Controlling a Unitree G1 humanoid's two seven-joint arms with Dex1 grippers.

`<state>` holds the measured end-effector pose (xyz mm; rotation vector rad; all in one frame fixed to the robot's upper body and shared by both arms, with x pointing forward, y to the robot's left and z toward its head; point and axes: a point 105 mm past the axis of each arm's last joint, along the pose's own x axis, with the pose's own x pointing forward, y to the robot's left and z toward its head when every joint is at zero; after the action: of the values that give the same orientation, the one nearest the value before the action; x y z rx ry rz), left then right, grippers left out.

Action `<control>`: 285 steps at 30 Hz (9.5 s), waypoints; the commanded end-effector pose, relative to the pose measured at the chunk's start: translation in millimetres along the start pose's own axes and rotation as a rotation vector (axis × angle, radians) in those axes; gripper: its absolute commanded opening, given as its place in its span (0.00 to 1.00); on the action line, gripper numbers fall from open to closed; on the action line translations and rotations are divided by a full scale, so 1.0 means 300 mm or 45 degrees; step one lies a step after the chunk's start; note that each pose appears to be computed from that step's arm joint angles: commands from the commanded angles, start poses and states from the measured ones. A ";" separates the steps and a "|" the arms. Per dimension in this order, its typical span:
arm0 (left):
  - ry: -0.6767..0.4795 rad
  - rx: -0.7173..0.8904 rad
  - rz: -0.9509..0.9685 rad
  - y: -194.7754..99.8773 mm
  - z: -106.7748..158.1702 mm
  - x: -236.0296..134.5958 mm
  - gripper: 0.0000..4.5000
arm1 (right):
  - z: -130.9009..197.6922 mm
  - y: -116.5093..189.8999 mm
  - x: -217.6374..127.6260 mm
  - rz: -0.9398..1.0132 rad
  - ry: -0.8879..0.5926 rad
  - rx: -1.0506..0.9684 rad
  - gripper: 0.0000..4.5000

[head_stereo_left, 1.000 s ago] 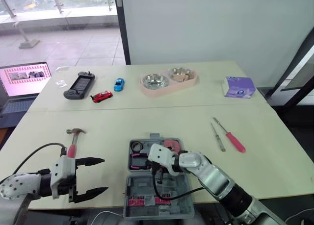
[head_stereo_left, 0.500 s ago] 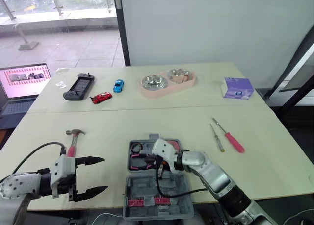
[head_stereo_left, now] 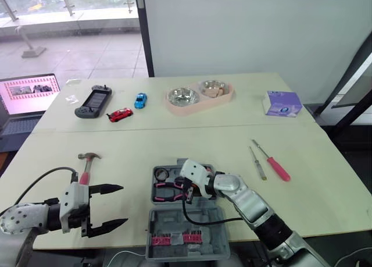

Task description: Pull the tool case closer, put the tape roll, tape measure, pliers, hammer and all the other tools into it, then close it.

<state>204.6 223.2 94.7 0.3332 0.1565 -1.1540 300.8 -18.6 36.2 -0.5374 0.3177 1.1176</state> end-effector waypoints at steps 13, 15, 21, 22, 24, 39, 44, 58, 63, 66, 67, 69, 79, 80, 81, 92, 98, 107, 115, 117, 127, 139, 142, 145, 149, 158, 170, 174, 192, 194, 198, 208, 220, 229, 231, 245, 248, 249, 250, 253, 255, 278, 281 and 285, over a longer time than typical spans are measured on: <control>0.026 0.042 0.027 0.011 0.015 -0.022 1.00 | -0.239 0.106 0.007 0.131 0.418 -0.248 0.01; 0.028 0.043 0.026 0.011 0.014 -0.021 1.00 | -0.232 0.103 0.010 0.115 0.402 -0.242 0.01; 0.042 0.005 0.068 0.040 0.003 -0.019 1.00 | 0.030 -0.019 -0.022 -0.102 -0.066 -0.150 0.01; 0.049 -0.003 0.082 0.049 -0.002 -0.016 1.00 | 0.064 -0.041 -0.044 -0.127 -0.123 -0.141 0.01; 0.074 -0.019 0.137 0.074 -0.017 -0.003 1.00 | 0.112 -0.083 -0.098 -0.153 -0.190 -0.088 0.01; 0.275 -0.199 -0.069 -0.027 -0.127 0.184 0.15 | -0.152 -0.056 -0.496 0.305 0.261 0.244 0.00; 0.325 -0.166 0.002 -0.010 -0.177 0.251 0.01 | -0.208 -0.040 -0.440 0.249 0.379 0.163 0.00; 0.402 -0.102 -0.070 0.024 -0.219 0.422 0.01 | -0.199 -0.028 -0.350 0.199 0.474 -0.033 0.00; 0.386 -0.115 -0.054 0.047 -0.205 0.464 0.01 | -0.130 -0.010 -0.328 0.274 0.446 -0.145 0.00; 0.386 -0.118 -0.019 0.073 -0.204 0.460 0.01 | -0.081 -0.096 -0.283 0.133 0.395 -0.142 0.00; 0.384 -0.117 -0.007 0.084 -0.201 0.458 0.01 | -0.071 -0.123 -0.271 0.097 0.388 -0.139 0.00; 0.383 -0.115 0.006 0.098 -0.198 0.455 0.01 | -0.064 -0.151 -0.258 0.063 0.388 -0.141 0.00; 0.388 -0.075 0.069 0.168 -0.193 0.423 0.01 | -0.063 -0.157 -0.228 0.133 0.398 -0.132 0.00; 0.388 -0.065 0.078 0.172 -0.194 0.421 0.01 | -0.064 -0.155 -0.229 0.135 0.400 -0.130 0.00; 0.374 -0.030 0.100 0.185 -0.187 0.422 0.01 | -0.065 -0.151 -0.229 0.141 0.401 -0.128 0.00; 0.381 -0.033 0.137 0.199 -0.200 0.385 0.01 | -0.039 -0.140 -0.209 0.152 0.372 -0.127 0.00; 0.413 -0.031 0.151 0.201 -0.219 0.353 0.01 | -0.034 -0.143 -0.199 0.138 0.362 -0.129 0.00; 0.422 -0.032 0.170 0.209 -0.223 0.336 0.01 | -0.031 -0.164 -0.185 0.103 0.363 -0.145 0.00; 0.417 -0.031 0.166 0.201 -0.220 0.332 0.01 | -0.042 -0.172 -0.183 0.097 0.385 -0.152 0.00; 0.420 -0.031 0.170 0.201 -0.220 0.330 0.01 | -0.045 -0.167 -0.185 0.108 0.391 -0.146 0.00; 0.427 -0.045 0.175 0.192 -0.225 0.322 0.01 | -0.050 -0.142 -0.187 0.138 0.394 -0.136 0.00; 0.427 -0.052 0.209 0.202 -0.218 0.303 0.01 | -0.062 -0.183 -0.188 0.073 0.417 -0.142 0.00; 0.426 -0.058 0.214 0.202 -0.219 0.302 0.01 | -0.062 -0.179 -0.187 0.081 0.418 -0.144 0.00; 0.425 -0.059 0.217 0.202 -0.217 0.301 0.01 | -0.065 -0.178 -0.188 0.083 0.422 -0.144 0.00; 0.433 -0.063 0.235 0.208 -0.220 0.287 0.01 | -0.076 -0.188 -0.199 0.068 0.438 -0.132 0.00; 0.467 -0.095 0.344 0.249 -0.223 0.182 0.01 | -0.132 -0.263 -0.296 -0.030 0.501 -0.095 0.00; 0.184 -0.110 0.572 0.257 0.021 -0.248 0.00 | -0.091 -0.353 -0.727 -0.342 0.046 0.151 0.12; 0.245 -0.254 0.671 0.202 -0.034 -0.405 0.30 | -0.138 -0.336 -0.878 -0.453 -0.082 0.241 0.47; 0.250 -0.486 1.090 0.109 -0.237 -0.633 0.98 | -0.374 -0.236 -0.967 -0.628 0.020 0.406 1.00; 0.249 -0.484 1.087 0.114 -0.235 -0.627 0.98 | -0.375 -0.241 -0.968 -0.630 0.022 0.403 1.00; 0.245 -0.472 1.081 0.123 -0.229 -0.617 0.98 | -0.372 -0.245 -0.968 -0.633 0.015 0.396 1.00; 0.186 -0.415 1.040 0.159 -0.198 -0.514 0.98 | -0.373 -0.243 -0.907 -0.723 -0.009 0.415 1.00; 0.009 -0.303 0.489 0.107 -0.010 -0.131 0.98 | -0.235 -0.226 -0.736 -0.978 0.006 0.505 1.00; -0.185 -0.083 0.184 0.044 0.146 0.060 0.98 | -0.252 -0.261 -0.595 -1.193 0.108 0.732 1.00; -0.191 -0.062 0.125 0.035 0.161 0.074 0.98 | -0.267 -0.286 -0.569 -1.220 0.124 0.795 1.00; -0.135 -0.090 0.016 -0.013 0.177 0.106 0.98 | -0.356 -0.377 -0.506 -1.241 0.175 0.963 1.00; -0.135 -0.097 0.011 -0.025 0.182 0.110 0.98 | -0.371 -0.386 -0.497 -1.237 0.182 0.978 1.00; -0.136 -0.099 0.011 -0.028 0.184 0.110 0.98 | -0.373 -0.389 -0.495 -1.237 0.179 0.989 1.00; -0.135 -0.101 0.011 -0.031 0.185 0.109 0.98 | -0.375 -0.390 -0.494 -1.238 0.178 0.996 1.00; -0.124 -0.101 0.025 -0.030 0.181 0.103 0.98 | -0.384 -0.392 -0.482 -1.226 0.181 1.004 1.00; -0.117 -0.100 0.030 -0.030 0.180 0.101 1.00 | -0.394 -0.394 -0.479 -1.233 0.189 1.044 0.88; -0.079 -0.111 0.004 -0.006 0.151 0.086 1.00 | -0.136 -0.024 -0.496 -1.029 0.091 0.929 0.00; -0.079 -0.112 -0.002 -0.003 0.149 0.087 1.00 | -0.138 0.018 -0.472 -0.997 0.112 0.939 0.00; -0.071 -0.109 -0.022 -0.002 0.148 0.089 1.00 | -0.191 0.063 -0.441 -0.997 0.183 1.003 0.00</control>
<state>213.4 185.4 125.0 0.1966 0.1700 -1.1497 230.3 -144.7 49.2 -0.0123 0.5877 0.1639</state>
